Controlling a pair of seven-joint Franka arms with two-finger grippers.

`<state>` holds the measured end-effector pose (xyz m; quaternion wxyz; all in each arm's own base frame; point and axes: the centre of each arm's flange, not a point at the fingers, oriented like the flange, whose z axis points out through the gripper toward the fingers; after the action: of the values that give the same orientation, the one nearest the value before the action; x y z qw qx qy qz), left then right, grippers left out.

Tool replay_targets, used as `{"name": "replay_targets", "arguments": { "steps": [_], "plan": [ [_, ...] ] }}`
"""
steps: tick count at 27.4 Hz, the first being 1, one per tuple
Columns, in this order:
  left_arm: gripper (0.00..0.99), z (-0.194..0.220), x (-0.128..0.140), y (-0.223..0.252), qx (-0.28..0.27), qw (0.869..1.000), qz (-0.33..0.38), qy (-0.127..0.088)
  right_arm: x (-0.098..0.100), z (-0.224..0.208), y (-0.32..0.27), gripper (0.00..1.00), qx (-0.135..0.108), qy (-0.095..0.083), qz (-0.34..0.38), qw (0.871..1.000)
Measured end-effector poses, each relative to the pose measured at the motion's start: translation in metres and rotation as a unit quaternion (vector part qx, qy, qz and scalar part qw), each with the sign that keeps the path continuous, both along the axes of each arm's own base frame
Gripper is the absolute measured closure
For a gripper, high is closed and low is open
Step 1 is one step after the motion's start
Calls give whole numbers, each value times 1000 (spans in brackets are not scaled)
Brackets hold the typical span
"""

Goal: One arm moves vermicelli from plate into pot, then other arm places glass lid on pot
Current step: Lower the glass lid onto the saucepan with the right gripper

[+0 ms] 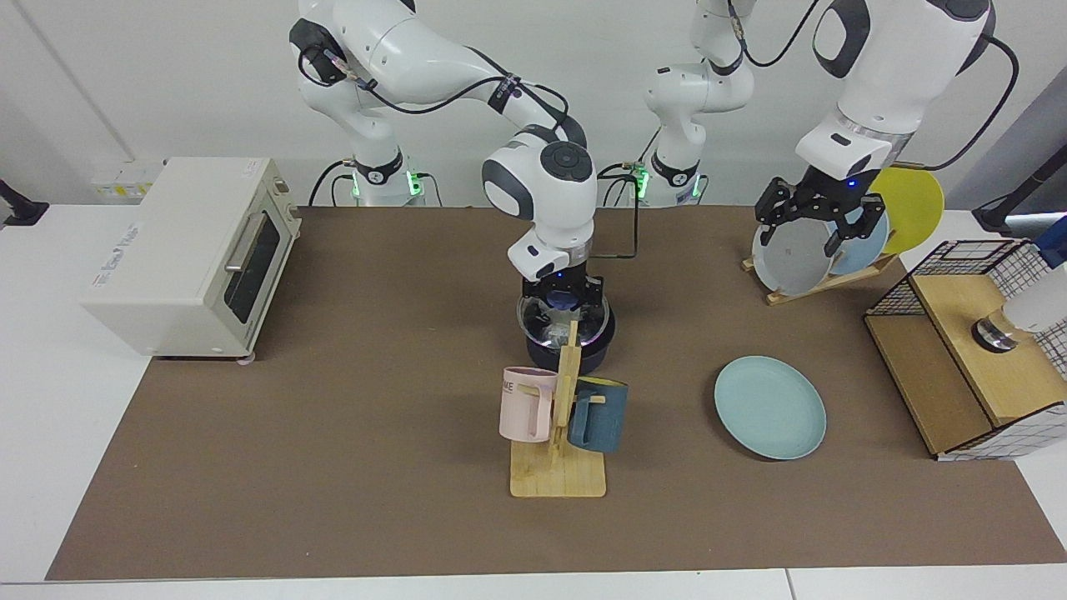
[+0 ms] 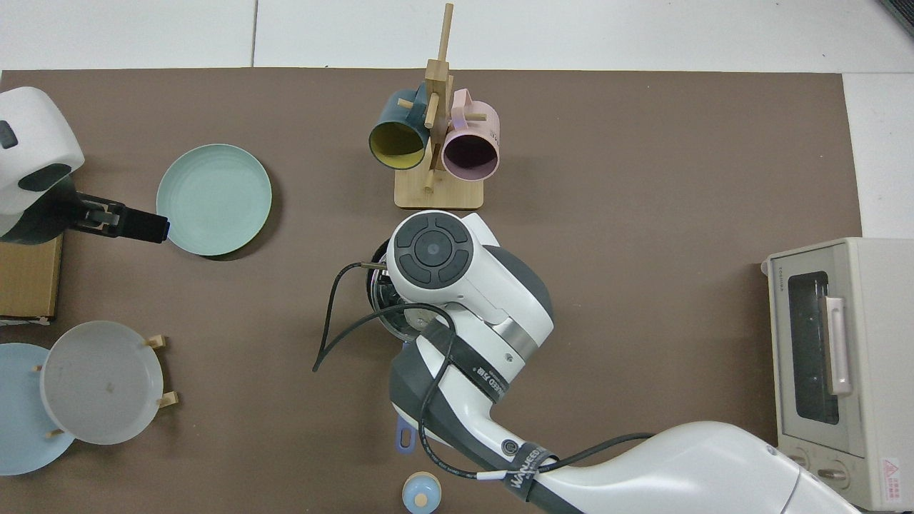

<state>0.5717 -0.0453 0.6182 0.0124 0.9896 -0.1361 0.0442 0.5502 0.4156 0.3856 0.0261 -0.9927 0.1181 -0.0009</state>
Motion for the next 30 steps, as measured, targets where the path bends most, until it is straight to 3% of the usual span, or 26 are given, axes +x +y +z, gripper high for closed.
{"name": "replay_targets", "arguments": {
  "steps": [10, 18, 30],
  "plan": [
    [0, 0, 0, 0, 0, 1000, 0, 0, 9, -2, 10, 564, 6, 11, 0, 1000],
    [0, 0, 0, -2, 0, 1000, -2, 0, 10, -4, 22, 564, 3, 2, 14, 1000],
    [0, 0, 0, -3, 0, 1000, -3, 0, 15, -8, 16, 564, -24, 1, 19, 1000]
  ]
}}
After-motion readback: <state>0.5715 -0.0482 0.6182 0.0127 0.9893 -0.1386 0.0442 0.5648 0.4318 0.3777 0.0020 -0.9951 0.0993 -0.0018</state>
